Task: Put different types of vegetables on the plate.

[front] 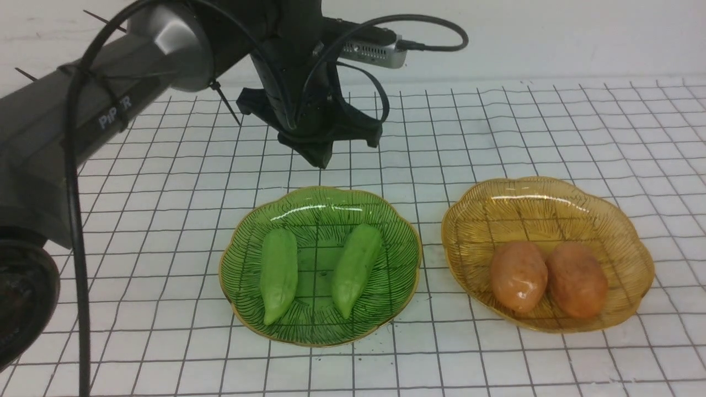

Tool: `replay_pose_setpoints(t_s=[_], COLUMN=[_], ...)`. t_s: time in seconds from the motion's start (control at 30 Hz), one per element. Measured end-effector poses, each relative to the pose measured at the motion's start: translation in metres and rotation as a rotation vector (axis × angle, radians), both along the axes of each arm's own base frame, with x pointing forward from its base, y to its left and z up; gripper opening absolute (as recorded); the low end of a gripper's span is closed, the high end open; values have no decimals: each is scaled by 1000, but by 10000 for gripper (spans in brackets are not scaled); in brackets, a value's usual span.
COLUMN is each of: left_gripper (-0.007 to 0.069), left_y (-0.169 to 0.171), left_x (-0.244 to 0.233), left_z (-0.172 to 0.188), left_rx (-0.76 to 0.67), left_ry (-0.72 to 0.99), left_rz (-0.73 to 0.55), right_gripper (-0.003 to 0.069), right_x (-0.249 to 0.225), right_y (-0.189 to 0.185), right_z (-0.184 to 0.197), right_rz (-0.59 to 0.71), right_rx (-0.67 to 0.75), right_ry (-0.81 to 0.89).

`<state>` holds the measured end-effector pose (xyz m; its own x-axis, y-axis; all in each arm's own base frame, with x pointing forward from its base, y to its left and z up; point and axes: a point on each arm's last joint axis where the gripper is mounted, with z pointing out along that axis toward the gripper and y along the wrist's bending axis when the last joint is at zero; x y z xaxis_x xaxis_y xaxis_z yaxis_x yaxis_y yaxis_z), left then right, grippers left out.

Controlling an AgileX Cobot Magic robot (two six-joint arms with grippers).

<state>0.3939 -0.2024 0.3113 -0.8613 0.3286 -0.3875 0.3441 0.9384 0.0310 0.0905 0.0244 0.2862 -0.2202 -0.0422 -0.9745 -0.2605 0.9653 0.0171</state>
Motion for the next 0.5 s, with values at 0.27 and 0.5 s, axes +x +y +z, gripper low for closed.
replay_pose_setpoints(t_s=[0.27, 0.5], left_gripper=[-8, -8], left_y=[4, 5], left_x=[2, 3], left_z=[0, 1], left_rx=[47, 62], left_ry=[-25, -32], left_rz=[-2, -1], right_gripper=[46, 46], right_x=[3, 3], right_y=[-5, -5], right_z=[-2, -2], right_rz=[-58, -59], right_rx=[38, 39], right_ry=[-244, -252])
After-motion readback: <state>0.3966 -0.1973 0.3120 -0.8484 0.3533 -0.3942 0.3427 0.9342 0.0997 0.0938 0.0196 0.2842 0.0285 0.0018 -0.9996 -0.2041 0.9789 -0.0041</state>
